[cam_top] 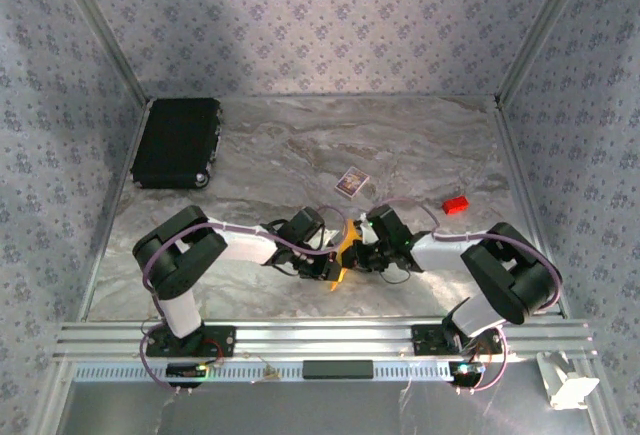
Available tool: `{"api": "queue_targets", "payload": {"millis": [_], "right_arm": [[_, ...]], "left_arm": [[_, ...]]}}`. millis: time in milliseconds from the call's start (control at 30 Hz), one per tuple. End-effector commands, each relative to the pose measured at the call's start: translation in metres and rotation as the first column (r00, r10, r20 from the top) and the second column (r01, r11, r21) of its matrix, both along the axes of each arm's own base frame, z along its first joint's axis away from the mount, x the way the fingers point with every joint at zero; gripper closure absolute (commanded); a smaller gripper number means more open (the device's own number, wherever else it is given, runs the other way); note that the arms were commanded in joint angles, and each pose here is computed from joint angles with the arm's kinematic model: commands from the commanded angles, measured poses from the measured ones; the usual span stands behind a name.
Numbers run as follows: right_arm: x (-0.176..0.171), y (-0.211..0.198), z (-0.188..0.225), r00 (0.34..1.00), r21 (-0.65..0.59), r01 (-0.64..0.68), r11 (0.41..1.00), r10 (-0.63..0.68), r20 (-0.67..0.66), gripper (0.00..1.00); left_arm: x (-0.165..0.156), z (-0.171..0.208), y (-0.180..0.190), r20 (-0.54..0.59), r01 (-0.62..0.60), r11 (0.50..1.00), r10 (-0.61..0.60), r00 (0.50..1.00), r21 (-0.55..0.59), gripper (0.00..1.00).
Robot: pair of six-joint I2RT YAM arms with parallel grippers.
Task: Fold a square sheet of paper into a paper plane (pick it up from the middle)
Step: Fold the wing for the fifth time at the center of the table.
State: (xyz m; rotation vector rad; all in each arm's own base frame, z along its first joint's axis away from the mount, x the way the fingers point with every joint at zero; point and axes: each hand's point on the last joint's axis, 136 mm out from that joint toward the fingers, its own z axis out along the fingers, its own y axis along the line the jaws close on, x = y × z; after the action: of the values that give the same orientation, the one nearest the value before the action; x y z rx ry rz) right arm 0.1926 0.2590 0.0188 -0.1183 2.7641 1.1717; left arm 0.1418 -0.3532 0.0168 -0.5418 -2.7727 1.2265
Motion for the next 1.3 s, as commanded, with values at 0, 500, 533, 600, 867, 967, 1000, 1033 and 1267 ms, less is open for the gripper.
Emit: {"api": "queue_targets", "payload": {"millis": [0,500,533,600,867,967,1000,1033,1267], "right_arm": [[0.0,-0.018,-0.02,0.999,-0.057,0.044,0.997,-0.045,-0.022,0.93],[0.042,-0.044,-0.012,0.99,-0.012,0.144,0.99,-0.144,-0.004,0.93],[0.046,-0.047,-0.011,0.989,-0.017,0.151,0.988,-0.151,-0.001,0.93],[0.054,-0.053,-0.013,0.985,-0.026,0.17,0.985,-0.17,0.002,0.93],[0.083,-0.071,-0.009,0.972,-0.002,0.236,0.972,-0.236,0.0,0.93],[0.086,-0.073,0.006,0.969,0.006,0.244,0.97,-0.244,0.031,0.93],[0.086,-0.074,0.011,0.968,0.006,0.248,0.969,-0.248,0.041,0.93],[0.086,-0.076,0.016,0.966,0.004,0.253,0.968,-0.253,0.051,0.93],[0.07,-0.056,0.048,0.979,0.068,0.172,0.983,-0.179,0.102,0.92]], "left_arm": [[-0.009,-0.034,0.026,-0.018,-0.03,0.989,0.033,0.999,0.146,1.0],[-0.018,-0.043,0.032,-0.04,0.027,0.987,-0.021,0.999,0.158,1.0],[-0.017,-0.043,0.032,-0.037,0.03,0.987,-0.025,0.999,0.159,1.0],[-0.018,-0.043,0.033,-0.036,0.034,0.986,-0.029,0.999,0.161,1.0],[-0.016,-0.044,0.036,-0.04,0.041,0.985,-0.034,0.999,0.169,1.0],[-0.013,-0.042,0.036,-0.033,0.034,0.985,-0.029,0.999,0.168,1.0],[-0.012,-0.042,0.036,-0.033,0.033,0.985,-0.028,0.999,0.167,1.0],[-0.012,-0.042,0.035,-0.032,0.035,0.985,-0.03,0.999,0.167,1.0],[-0.006,-0.035,0.031,-0.018,0.028,0.988,-0.026,1.0,0.154,1.0]]}}
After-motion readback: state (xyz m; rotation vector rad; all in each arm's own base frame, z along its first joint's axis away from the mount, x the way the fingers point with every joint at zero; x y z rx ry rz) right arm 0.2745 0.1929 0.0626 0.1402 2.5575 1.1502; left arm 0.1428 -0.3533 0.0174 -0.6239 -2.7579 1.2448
